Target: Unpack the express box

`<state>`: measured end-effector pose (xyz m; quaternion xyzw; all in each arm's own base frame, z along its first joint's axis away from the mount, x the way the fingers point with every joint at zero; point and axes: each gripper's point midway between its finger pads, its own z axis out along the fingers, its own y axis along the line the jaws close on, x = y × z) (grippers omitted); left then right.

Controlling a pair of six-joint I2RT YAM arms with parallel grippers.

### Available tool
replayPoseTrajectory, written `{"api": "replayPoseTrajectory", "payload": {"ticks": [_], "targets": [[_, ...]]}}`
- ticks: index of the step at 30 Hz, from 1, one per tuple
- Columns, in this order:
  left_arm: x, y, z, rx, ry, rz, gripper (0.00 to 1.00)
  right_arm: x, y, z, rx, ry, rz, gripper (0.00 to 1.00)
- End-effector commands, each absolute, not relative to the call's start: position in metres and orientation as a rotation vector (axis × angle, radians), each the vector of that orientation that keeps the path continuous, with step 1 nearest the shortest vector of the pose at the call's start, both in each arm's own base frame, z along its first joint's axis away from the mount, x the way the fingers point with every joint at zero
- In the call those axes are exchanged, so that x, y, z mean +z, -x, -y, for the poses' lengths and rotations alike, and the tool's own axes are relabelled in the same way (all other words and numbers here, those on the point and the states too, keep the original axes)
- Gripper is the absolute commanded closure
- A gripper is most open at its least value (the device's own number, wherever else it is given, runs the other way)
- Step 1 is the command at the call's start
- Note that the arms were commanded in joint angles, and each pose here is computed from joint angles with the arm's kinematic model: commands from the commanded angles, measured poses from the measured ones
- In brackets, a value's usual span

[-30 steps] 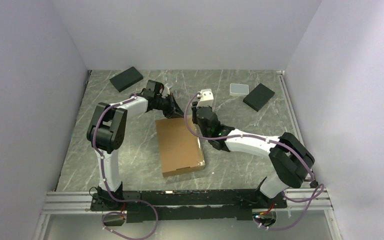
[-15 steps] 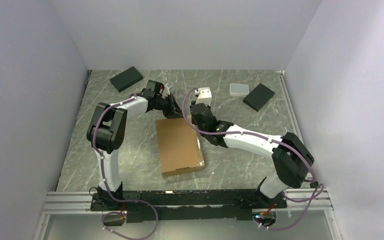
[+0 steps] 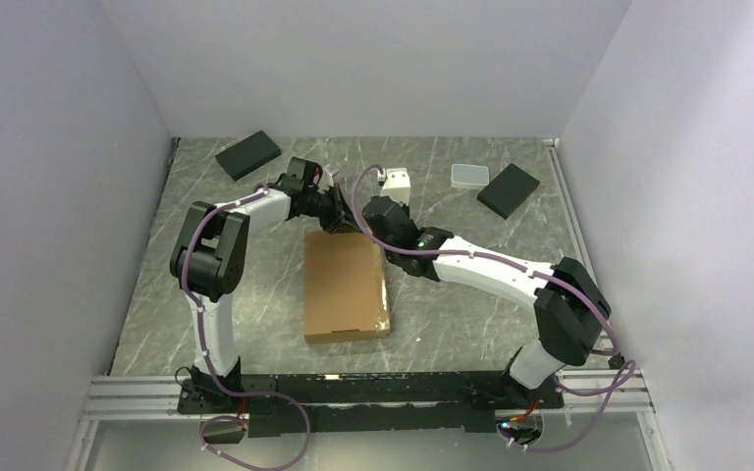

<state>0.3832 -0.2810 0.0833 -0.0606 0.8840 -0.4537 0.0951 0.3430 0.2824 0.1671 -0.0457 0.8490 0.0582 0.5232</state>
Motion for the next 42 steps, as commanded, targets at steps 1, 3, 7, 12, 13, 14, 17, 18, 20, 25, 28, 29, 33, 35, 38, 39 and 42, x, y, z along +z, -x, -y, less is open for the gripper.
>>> {"api": "replayPoseTrajectory", "payload": {"ticks": [1, 3, 7, 12, 13, 14, 17, 18, 20, 25, 28, 29, 33, 35, 38, 39, 42], "targets": [[0.057, -0.383, 0.263, -1.162, 0.229, -2.678, 1.0, 0.164, -0.333, -0.284, 0.119, 0.098, -2.084, 1.0], [0.068, -0.388, 0.262, -1.142, 0.176, -2.652, 1.0, 0.162, -0.334, -0.286, 0.122, 0.103, -2.085, 1.0], [0.115, -0.394, 0.245, -1.064, 0.114, -2.535, 0.74, 0.163, -0.339, -0.29, 0.103, 0.114, -2.084, 1.0], [0.181, -0.377, 0.2, -1.027, 0.128, -2.364, 0.4, 0.168, -0.341, -0.29, 0.098, 0.121, -2.073, 1.0], [0.187, -0.368, 0.192, -1.03, 0.12, -2.338, 0.35, 0.168, -0.342, -0.29, 0.101, 0.126, -2.071, 1.0], [0.188, -0.355, 0.183, -1.023, 0.113, -2.324, 0.3, 0.169, -0.343, -0.29, 0.102, 0.13, -2.068, 1.0], [0.207, -0.321, 0.174, -1.003, -0.044, -2.226, 0.24, 0.171, -0.346, -0.291, 0.109, 0.148, -2.065, 1.0], [0.211, -0.31, 0.173, -0.996, -0.108, -2.194, 0.24, 0.172, -0.346, -0.292, 0.112, 0.156, -2.064, 1.0], [0.224, -0.289, 0.172, -0.962, -0.245, -2.099, 0.24, 0.173, -0.348, -0.292, 0.111, 0.166, -2.062, 1.0], [0.244, -0.23, 0.208, -0.783, -0.712, -1.744, 0.3, 0.176, -0.351, -0.293, 0.123, 0.193, -2.053, 1.0], [0.235, -0.202, 0.227, -0.725, -0.918, -1.628, 0.34, 0.177, -0.353, -0.293, 0.135, 0.208, -2.053, 1.0], [0.228, -0.191, 0.235, -0.735, -1.011, -1.606, 0.36, 0.177, -0.353, -0.293, 0.134, 0.209, -2.053, 1.0], [0.192, -0.15, 0.271, -0.671, -1.378, -1.506, 0.35, 0.177, -0.354, -0.293, 0.149, 0.208, -2.057, 1.0], [0.172, -0.137, 0.285, -0.547, -1.514, -1.451, 0.34, 0.176, -0.354, -0.293, 0.153, 0.202, -2.064, 1.0], [0.152, -0.134, 0.305, -0.412, -1.555, -1.398, 0.35, 0.177, -0.353, -0.293, 0.168, 0.193, -2.072, 1.0], [0.151, -0.135, 0.312, -0.406, -1.518, -1.386, 0.34, 0.176, -0.353, -0.293, 0.168, 0.192, -2.074, 1.0], [0.146, -0.139, 0.324, -0.399, -1.436, -1.349, 0.32, 0.177, -0.353, -0.293, 0.167, 0.185, -2.079, 1.0]]}}
